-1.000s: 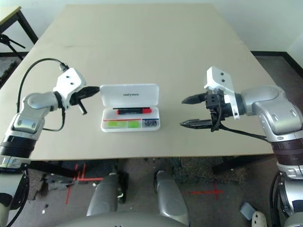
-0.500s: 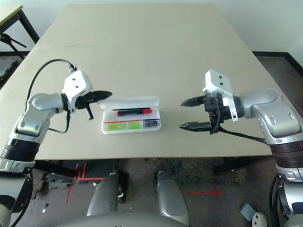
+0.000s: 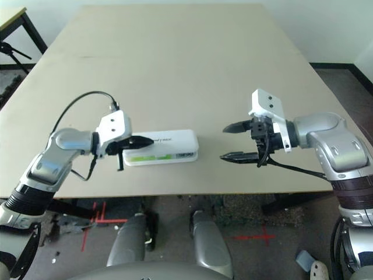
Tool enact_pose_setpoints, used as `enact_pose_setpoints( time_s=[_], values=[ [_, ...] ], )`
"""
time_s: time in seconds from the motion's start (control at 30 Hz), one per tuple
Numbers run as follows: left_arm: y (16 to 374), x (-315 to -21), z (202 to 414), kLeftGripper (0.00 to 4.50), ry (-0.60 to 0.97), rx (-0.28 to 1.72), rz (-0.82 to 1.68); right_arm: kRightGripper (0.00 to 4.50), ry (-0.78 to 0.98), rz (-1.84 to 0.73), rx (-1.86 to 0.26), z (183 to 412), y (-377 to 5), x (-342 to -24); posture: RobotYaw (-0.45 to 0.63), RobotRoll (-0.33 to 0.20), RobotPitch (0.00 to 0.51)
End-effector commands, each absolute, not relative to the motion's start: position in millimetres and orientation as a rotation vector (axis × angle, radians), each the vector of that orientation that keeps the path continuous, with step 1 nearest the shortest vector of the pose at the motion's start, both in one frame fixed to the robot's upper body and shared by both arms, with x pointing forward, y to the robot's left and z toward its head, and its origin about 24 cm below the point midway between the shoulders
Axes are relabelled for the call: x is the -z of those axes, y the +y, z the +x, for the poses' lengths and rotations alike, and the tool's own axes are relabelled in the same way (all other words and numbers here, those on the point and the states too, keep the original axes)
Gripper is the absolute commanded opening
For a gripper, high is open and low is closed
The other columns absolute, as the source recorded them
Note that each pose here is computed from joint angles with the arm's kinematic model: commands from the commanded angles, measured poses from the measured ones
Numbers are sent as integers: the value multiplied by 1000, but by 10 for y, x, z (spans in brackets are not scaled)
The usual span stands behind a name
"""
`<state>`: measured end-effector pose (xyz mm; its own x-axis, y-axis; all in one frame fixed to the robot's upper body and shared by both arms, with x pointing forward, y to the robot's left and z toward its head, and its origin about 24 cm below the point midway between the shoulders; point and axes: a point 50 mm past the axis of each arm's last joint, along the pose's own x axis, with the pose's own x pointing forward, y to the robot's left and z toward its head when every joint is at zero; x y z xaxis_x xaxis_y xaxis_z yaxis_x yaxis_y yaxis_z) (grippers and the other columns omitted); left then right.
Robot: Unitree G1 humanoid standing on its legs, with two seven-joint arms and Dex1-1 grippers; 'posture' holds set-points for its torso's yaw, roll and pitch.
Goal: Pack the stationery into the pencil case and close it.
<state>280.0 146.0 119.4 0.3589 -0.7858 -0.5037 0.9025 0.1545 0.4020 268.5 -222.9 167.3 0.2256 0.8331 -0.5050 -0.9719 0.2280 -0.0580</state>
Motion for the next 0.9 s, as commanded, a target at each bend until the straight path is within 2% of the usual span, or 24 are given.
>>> enact_pose_setpoints(
  time_s=[0.03, 0.13, 0.27, 0.3, 0.37, 0.43, 0.6, 0.7, 0.9],
  values=[
    [1493, -950, 2756, 39, 339, 1226, 757, 4500, 411, -407, -1295, 2665, -2204, -1641, -86, 0, 156],
    [1459, -922, 2731, 39, 344, 1235, 751, 4500, 406, -406, -1282, 2663, -2208, -1631, -89, 0, 158],
    [1440, -1065, 2817, 39, 229, 1161, 644, 4500, 358, -394, -1240, 2700, -2211, -1644, -95, 0, 160],
    [1456, -1115, 2851, 197, 194, 1127, 609, 4500, 340, -386, -1224, 2717, -2210, -1648, -95, 0, 160],
    [1555, -1181, 2918, 669, 173, 1043, 556, 4500, 288, -357, -1186, 2762, -2202, -1655, -88, 0, 162],
    [1674, -1230, 2961, 1335, 139, 988, 502, 4500, 200, -257, -1148, 2801, -2177, -1684, -83, 0, 162],
    [1977, -1399, 3026, 3319, 36, 816, 355, 4500, 56, -68, -1040, 2823, -2157, -1696, -66, 0, 165],
    [2153, -1497, 3083, 4411, -46, 666, 258, 4500, -13, -16, -904, 2913, -2199, -1655, -62, 0, 166],
    [2493, -1614, 3214, 4464, -196, 335, 104, 4500, -103, 39, -507, 3195, -2393, -1530, -54, 0, 166]
  ],
)
